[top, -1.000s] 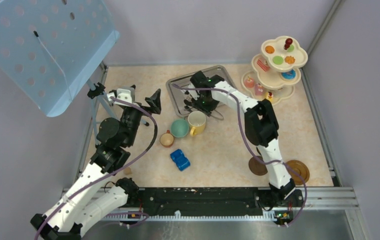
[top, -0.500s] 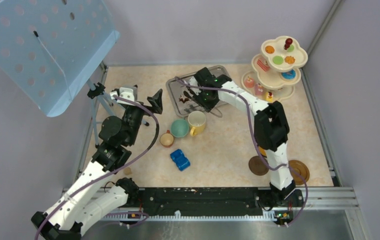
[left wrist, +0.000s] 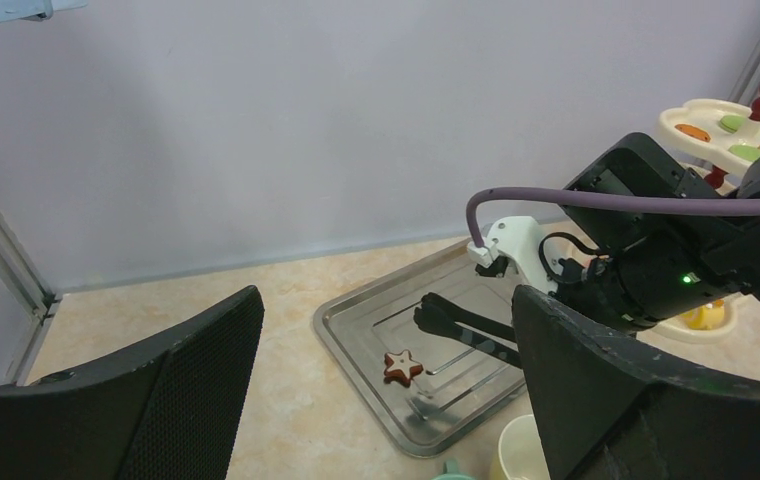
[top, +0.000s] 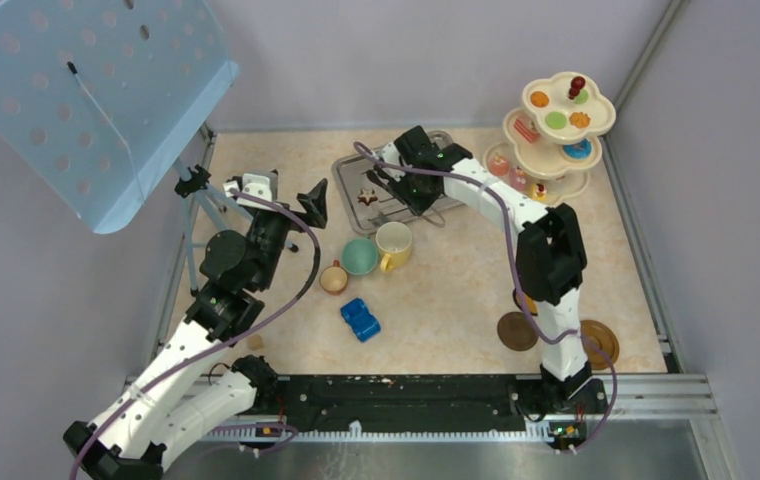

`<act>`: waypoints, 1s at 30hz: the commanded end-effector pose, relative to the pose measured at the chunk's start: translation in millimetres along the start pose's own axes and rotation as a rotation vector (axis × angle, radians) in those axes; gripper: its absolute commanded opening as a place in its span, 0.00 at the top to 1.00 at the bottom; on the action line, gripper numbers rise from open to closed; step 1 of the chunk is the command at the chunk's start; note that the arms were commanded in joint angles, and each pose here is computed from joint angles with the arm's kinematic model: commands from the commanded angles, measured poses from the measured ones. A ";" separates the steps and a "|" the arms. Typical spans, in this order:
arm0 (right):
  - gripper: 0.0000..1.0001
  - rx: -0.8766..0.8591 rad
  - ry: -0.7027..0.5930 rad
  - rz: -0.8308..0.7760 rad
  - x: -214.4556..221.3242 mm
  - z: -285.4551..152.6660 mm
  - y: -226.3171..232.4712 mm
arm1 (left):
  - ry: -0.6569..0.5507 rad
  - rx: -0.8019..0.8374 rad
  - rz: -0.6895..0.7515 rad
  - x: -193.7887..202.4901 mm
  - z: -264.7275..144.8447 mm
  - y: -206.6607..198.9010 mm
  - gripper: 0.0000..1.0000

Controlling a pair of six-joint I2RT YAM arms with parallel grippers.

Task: Serve the afternoon tea

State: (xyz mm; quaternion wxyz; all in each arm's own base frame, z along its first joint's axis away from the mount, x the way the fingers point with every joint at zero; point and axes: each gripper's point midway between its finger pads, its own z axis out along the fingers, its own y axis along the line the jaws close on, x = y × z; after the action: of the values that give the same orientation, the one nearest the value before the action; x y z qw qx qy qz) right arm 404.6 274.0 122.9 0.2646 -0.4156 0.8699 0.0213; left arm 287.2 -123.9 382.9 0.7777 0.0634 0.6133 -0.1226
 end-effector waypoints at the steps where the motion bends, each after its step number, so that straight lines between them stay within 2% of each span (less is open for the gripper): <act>1: 0.72 0.006 -0.043 -0.027 -23.8 4.8 -8.6 | -0.029 0.005 -0.017 -11.5 1.9 -0.9 0.01; 14: 0.57 -0.017 -0.002 -0.106 -31.2 37.4 1.9 | -0.015 0.001 -0.013 -6.1 5.2 0.0 0.01; 30: 0.51 -0.023 0.051 -0.149 -20.4 61.9 6.8 | -0.015 -0.006 -0.018 -6.2 5.9 1.9 0.01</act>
State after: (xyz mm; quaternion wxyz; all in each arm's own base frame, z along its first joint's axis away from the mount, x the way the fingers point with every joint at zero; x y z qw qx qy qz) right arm 430.8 298.7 73.4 0.2242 -0.4710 0.8532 0.0061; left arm 293.6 -123.9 376.5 0.7719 0.0645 0.6214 -0.1175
